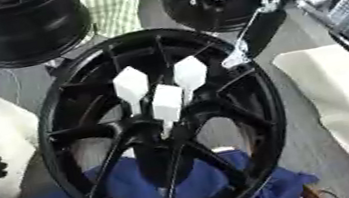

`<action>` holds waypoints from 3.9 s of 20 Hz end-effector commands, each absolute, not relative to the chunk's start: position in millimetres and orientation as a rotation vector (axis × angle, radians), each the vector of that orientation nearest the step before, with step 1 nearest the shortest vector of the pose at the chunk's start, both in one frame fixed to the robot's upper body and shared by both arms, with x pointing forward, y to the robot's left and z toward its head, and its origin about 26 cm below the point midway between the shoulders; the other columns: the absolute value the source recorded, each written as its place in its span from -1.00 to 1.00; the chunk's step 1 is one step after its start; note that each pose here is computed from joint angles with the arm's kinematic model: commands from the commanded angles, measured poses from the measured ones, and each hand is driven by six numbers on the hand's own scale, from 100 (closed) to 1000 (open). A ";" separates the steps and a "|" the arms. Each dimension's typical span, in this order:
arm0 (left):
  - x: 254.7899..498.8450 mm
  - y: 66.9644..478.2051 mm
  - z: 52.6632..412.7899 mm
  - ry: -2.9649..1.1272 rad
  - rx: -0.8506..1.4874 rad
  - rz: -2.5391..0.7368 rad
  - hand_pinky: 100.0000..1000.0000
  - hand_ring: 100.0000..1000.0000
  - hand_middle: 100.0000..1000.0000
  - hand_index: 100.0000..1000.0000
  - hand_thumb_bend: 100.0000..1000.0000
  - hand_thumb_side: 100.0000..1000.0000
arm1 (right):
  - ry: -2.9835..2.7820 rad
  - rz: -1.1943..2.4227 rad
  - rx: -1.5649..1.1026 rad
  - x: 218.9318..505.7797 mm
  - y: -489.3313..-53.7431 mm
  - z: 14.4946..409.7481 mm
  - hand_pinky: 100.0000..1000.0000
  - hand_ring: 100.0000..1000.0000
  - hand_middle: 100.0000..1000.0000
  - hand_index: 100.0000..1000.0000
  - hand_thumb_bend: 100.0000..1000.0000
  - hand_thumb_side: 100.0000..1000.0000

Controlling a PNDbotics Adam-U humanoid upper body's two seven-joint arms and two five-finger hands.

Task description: Pull the pin out of the wheel hub.

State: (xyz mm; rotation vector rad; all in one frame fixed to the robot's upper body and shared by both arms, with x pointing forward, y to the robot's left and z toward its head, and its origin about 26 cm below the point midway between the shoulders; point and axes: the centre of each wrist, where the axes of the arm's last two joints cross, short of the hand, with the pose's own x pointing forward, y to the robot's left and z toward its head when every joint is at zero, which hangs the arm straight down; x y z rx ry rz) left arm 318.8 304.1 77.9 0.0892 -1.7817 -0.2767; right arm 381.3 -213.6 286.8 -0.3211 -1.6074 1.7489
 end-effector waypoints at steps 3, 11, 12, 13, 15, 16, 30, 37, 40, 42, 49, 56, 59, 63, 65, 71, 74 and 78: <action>319.9 302.9 83.9 -1.801 0.092 -0.293 0.06 0.04 -0.08 0.43 -1.00 -0.14 | -1.614 1.756 -0.324 382.6 -212.8 293.5 0.27 0.42 0.65 0.81 -0.07 -0.81; 320.7 302.0 84.8 -1.806 0.087 -0.296 0.06 0.04 -0.08 0.43 -1.00 -0.14 | -1.590 1.756 -0.291 387.2 -210.0 284.3 0.26 0.41 0.58 0.75 -0.05 -0.85; 320.8 301.9 85.0 -1.807 0.087 -0.296 0.06 0.04 -0.08 0.43 -1.00 -0.14 | -1.587 1.753 -0.288 388.3 -210.0 282.7 0.26 0.41 0.57 0.74 -0.06 -0.85; 321.0 301.7 85.3 -1.808 0.086 -0.296 0.06 0.04 -0.08 0.43 -1.00 -0.14 | -1.583 1.749 -0.286 389.5 -210.1 281.0 0.25 0.41 0.57 0.74 -0.06 -0.86; 321.3 301.2 85.8 -1.810 0.083 -0.297 0.06 0.04 -0.08 0.43 -1.00 -0.15 | -1.574 1.744 -0.283 391.8 -210.4 278.0 0.26 0.41 0.55 0.72 -0.06 -0.86; 321.5 301.0 86.0 -1.811 0.082 -0.298 0.06 0.04 -0.08 0.43 -1.00 -0.15 | -1.571 1.741 -0.285 393.0 -210.8 277.0 0.26 0.41 0.55 0.72 -0.06 -0.86; 322.0 300.2 86.5 -1.814 0.081 -0.300 0.06 0.04 -0.08 0.43 -1.00 -0.15 | -1.522 1.687 -0.316 405.5 -217.1 260.0 0.25 0.41 0.48 0.65 -0.03 -0.90; 321.8 300.0 86.5 -1.815 0.081 -0.299 0.06 0.04 -0.08 0.43 -1.00 -0.15 | -1.527 1.657 -0.331 409.1 -216.6 253.0 0.24 0.40 0.43 0.59 -0.26 -0.60; 321.8 299.8 86.4 -1.815 0.080 -0.300 0.06 0.04 -0.08 0.43 -1.00 -0.15 | -1.530 1.655 -0.328 409.9 -215.4 251.9 0.24 0.40 0.40 0.56 -0.26 -0.61; 321.8 299.7 86.2 -1.814 0.080 -0.300 0.06 0.04 -0.08 0.43 -1.00 -0.15 | -1.532 1.655 -0.323 410.2 -214.1 251.3 0.23 0.39 0.38 0.53 -0.26 -0.60; 321.8 299.5 86.2 -1.814 0.079 -0.302 0.06 0.05 -0.08 0.43 -1.00 -0.15 | -1.530 1.665 -0.305 410.5 -210.2 249.4 0.23 0.39 0.34 0.49 -0.26 -0.63; 321.7 299.3 86.2 -1.813 0.078 -0.302 0.06 0.05 -0.08 0.43 -1.00 -0.14 | -1.513 1.674 -0.295 411.2 -209.8 246.8 0.22 0.38 0.30 0.46 -0.30 -0.72; 321.6 299.2 86.2 -1.813 0.078 -0.303 0.06 0.05 -0.08 0.43 -1.00 -0.14 | -1.511 1.675 -0.294 411.2 -209.7 246.8 0.21 0.36 0.24 0.42 -0.37 -0.75; 321.7 299.1 86.3 -1.813 0.076 -0.304 0.06 0.05 -0.08 0.43 -1.00 -0.14 | -1.508 1.677 -0.295 411.0 -209.5 246.9 0.20 0.33 0.17 0.36 -0.51 -0.88; 321.7 299.1 86.3 -1.813 0.076 -0.304 0.06 0.05 -0.08 0.44 -1.00 -0.14 | -1.504 1.679 -0.295 411.0 -209.4 247.0 0.19 0.32 0.15 0.35 -0.58 -0.98; 321.7 298.9 86.4 -1.813 0.075 -0.305 0.06 0.05 -0.08 0.44 -1.00 -0.14 | -1.491 1.681 -0.291 410.8 -209.4 247.5 0.16 0.28 0.08 0.29 -0.90 -1.00; 321.8 298.9 86.5 -1.813 0.075 -0.306 0.06 0.05 -0.08 0.44 -1.00 -0.14 | -1.501 1.672 -0.296 410.3 -209.3 249.0 0.12 0.22 -0.06 0.17 -0.96 -1.00; 321.9 298.9 86.5 -1.813 0.075 -0.306 0.06 0.06 -0.08 0.44 -1.00 -0.14 | -1.543 1.646 -0.314 408.6 -209.1 253.1 0.01 0.10 -0.27 -0.08 -1.00 -1.00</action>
